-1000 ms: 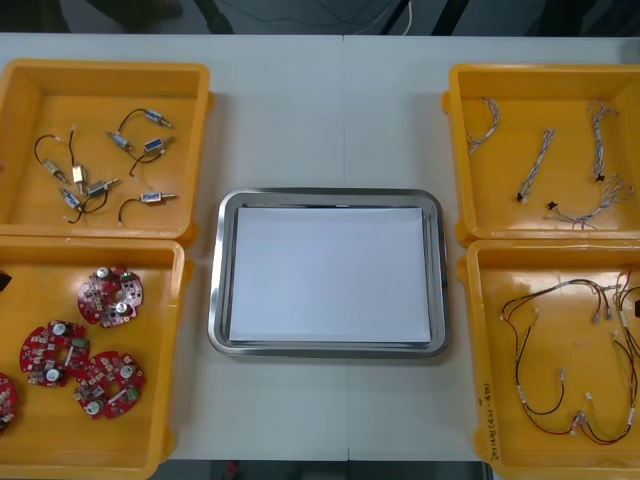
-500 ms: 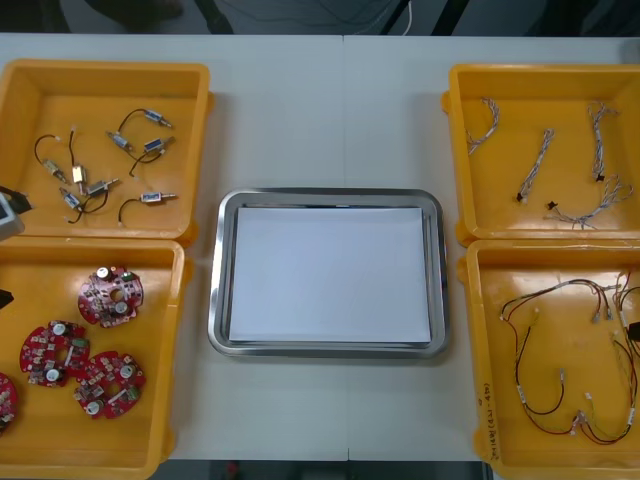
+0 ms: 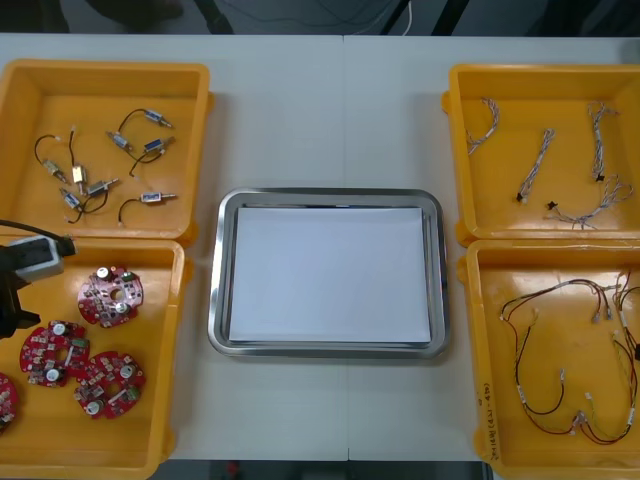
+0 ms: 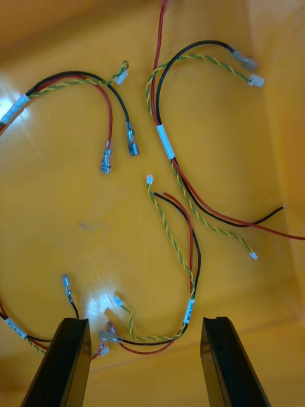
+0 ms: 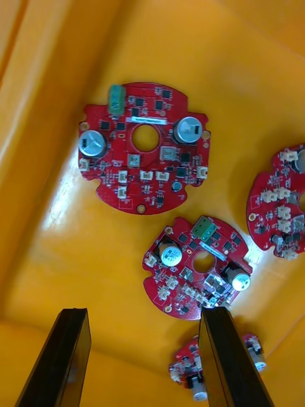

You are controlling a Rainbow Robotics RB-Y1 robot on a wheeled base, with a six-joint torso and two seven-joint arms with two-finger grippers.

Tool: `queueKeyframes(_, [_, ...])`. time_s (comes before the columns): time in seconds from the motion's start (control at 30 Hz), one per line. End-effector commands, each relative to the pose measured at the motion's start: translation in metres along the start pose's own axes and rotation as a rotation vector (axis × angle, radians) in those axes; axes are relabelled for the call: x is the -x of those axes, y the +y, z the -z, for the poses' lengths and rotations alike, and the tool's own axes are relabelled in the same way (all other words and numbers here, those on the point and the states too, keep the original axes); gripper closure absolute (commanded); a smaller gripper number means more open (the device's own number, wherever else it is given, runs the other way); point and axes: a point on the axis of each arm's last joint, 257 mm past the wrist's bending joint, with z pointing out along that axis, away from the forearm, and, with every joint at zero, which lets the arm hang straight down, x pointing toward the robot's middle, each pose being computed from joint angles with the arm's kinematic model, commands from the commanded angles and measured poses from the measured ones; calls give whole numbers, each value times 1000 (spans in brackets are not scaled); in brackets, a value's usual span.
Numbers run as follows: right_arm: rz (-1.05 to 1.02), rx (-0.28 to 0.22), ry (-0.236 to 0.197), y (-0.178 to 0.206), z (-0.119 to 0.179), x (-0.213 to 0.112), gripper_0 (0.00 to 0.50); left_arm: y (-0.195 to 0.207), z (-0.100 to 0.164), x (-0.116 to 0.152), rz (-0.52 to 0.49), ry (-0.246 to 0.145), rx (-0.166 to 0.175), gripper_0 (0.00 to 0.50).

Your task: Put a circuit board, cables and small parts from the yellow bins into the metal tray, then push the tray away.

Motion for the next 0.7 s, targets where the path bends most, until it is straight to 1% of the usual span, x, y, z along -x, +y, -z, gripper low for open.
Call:
queueKeyframes(0.03, [100, -49, -6, -10, -5, -1, 0, -5, -4, -5, -195, 40, 5, 0])
queueKeyframes(0.23, [127, -52, 9, -16, -9, -13, 0, -14, -15, 0, -261, 43, -7, 0])
queueKeyframes(0.3, [136, -50, 13, -17, -11, -18, 0, -14, -18, 2, -283, 44, -5, 0])
queueKeyframes(0.4, [135, -51, 17, -23, -14, -25, 0, -15, -24, 8, -309, 34, 0, 0])
queueKeyframes(0.5, [132, -44, 24, -25, -18, -30, 0, -14, -31, 10, -320, 32, -3, 0])
queueKeyframes(0.7, [120, -21, 23, -26, -32, -34, 0, -7, -45, 12, -353, 34, 5, 0])
